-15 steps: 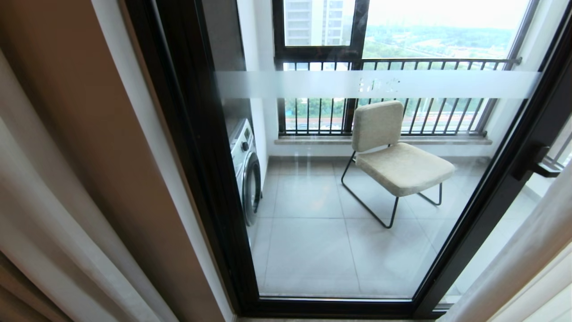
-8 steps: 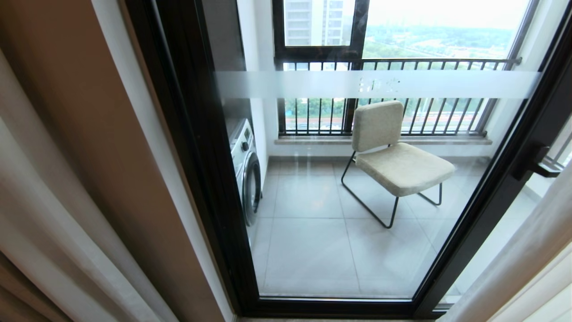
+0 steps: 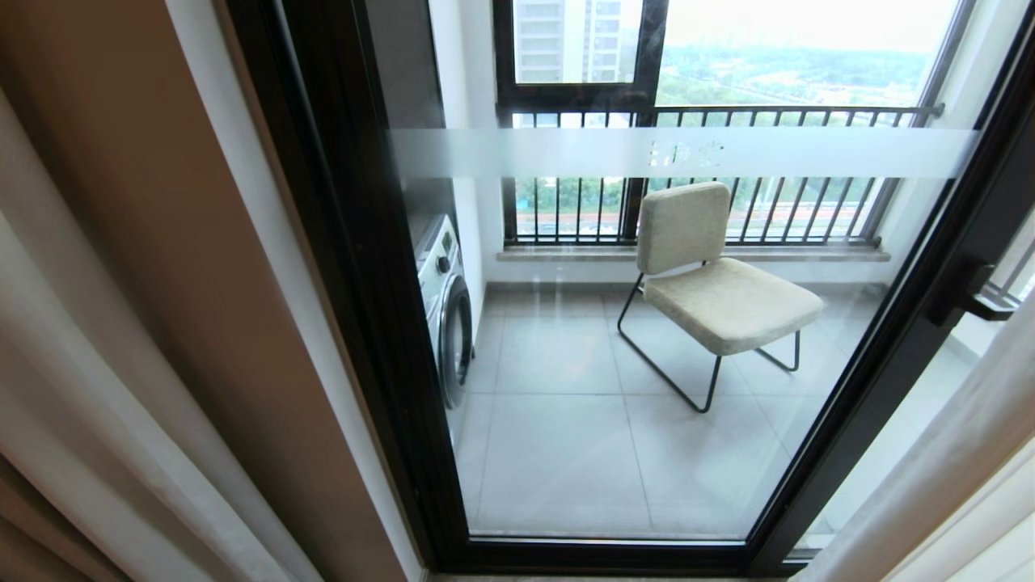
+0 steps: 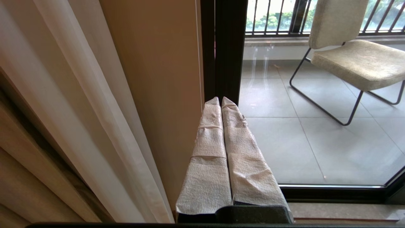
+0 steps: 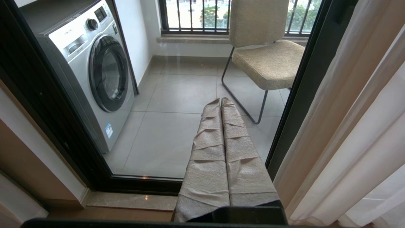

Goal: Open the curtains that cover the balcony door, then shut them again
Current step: Pull the inner curtains open on both sides

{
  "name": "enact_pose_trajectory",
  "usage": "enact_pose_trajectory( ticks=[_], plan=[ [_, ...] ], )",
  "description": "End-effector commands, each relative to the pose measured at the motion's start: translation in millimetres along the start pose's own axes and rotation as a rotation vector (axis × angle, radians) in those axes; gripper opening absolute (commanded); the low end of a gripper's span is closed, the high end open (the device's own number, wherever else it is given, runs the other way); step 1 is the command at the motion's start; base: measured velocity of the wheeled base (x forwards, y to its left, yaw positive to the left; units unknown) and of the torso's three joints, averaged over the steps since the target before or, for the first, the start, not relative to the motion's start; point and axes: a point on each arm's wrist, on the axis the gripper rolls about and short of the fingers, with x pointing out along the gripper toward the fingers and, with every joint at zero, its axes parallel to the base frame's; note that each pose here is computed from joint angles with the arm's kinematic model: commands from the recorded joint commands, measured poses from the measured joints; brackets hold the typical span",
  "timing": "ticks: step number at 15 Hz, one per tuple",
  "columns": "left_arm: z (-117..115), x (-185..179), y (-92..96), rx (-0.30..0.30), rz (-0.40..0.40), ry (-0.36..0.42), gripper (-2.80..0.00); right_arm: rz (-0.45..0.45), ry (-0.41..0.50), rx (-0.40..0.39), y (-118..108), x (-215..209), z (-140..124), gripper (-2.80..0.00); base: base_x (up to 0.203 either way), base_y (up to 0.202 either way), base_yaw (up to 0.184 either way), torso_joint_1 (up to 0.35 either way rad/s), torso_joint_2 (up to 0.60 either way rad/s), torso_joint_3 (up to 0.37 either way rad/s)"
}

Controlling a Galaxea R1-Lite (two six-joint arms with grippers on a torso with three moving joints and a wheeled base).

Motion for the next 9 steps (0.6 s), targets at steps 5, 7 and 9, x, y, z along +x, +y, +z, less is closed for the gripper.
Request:
enact_pose_trajectory(
  ticks=[5, 7, 9],
  plan=[
    [0.0, 0.0, 0.0, 0.001, 0.001, -0.001, -2.8, 0.002, 0.0, -0.001, 0.0, 0.0, 0.0, -2.8, 0.0, 0.0, 0.0, 0.0, 0.0, 0.0],
    [0.2, 0.0, 0.0, 0.001, 0.002, -0.002, -2.8, 0.002, 0.0, 0.0, 0.0, 0.0, 0.0, -2.8, -0.002, -0.042, 0.0, 0.001, 0.0, 0.001],
    [0.0, 0.0, 0.0, 0.001, 0.001, -0.001, -2.8, 0.002, 0.0, 0.0, 0.0, 0.0, 0.0, -2.8, -0.001, -0.16, 0.003, 0.005, 0.0, 0.002]
  ],
)
